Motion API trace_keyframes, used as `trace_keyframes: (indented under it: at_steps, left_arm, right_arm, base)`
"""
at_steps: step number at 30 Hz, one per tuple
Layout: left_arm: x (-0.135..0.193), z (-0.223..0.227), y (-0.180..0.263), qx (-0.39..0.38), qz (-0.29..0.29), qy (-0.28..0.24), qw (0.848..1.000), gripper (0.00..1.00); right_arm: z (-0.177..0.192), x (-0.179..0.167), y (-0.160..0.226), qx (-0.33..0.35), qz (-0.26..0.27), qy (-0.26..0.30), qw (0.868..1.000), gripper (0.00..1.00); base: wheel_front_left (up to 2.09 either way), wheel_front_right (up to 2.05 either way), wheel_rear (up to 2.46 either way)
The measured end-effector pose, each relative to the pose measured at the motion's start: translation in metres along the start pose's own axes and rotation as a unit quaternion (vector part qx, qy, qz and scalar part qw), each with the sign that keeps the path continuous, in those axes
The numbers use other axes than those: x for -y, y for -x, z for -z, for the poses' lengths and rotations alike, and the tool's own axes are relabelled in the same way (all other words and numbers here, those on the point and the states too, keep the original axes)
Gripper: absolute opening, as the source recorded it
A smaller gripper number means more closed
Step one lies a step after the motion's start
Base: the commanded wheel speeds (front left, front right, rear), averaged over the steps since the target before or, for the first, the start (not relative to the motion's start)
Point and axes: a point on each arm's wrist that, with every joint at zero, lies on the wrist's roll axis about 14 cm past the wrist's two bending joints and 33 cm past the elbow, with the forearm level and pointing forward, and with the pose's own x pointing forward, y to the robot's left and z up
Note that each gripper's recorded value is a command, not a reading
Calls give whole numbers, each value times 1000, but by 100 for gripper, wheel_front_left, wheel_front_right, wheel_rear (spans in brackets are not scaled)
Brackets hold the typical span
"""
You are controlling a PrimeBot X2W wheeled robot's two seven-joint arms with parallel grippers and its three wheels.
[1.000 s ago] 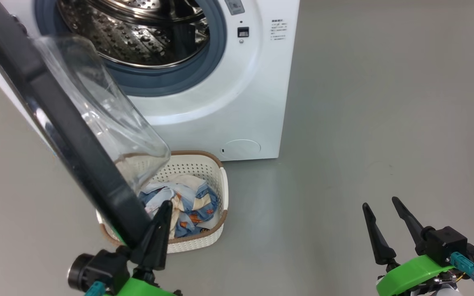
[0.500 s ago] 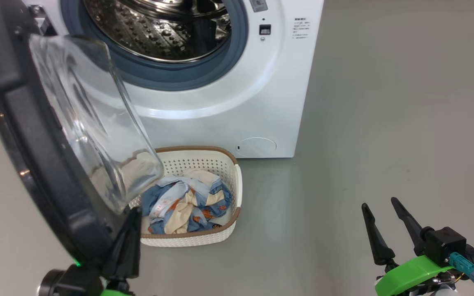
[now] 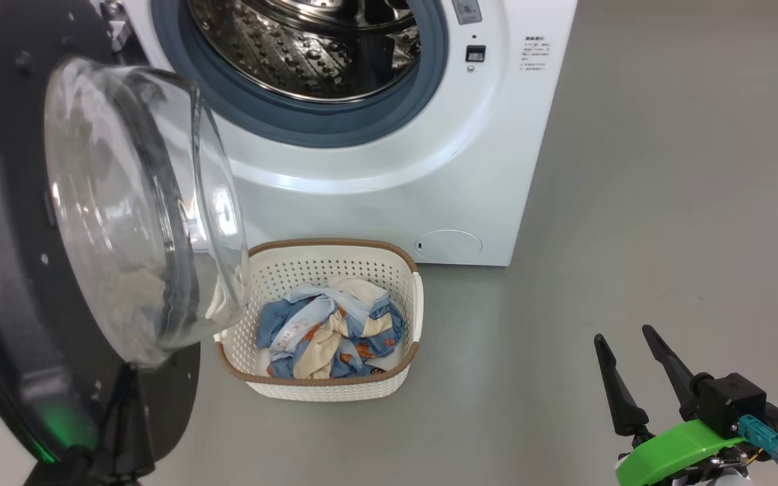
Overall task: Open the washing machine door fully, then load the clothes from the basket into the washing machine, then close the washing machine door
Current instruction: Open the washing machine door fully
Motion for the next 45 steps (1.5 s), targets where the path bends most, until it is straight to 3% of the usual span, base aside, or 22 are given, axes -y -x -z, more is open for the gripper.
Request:
trace_keyframes:
  at_steps: [15, 26, 45]
  left_arm:
    - [-71, 9, 2, -14, -119, 1, 993, 0]
    - [-135, 8, -12, -8, -218, 17, 976, 0]
    - [-201, -3, -35, -6, -276, 4, 961, 0]
  right_arm:
    - [8, 3, -1, -10, 0, 0, 1000, 100]
    - [21, 9, -2, -30, -2, 7, 1000, 100]
    - [28, 14, -8, -38, -3, 7, 999, 100]
  base:
    - [0, 0, 0]
    - [0, 0, 0]
    - [0, 0, 0]
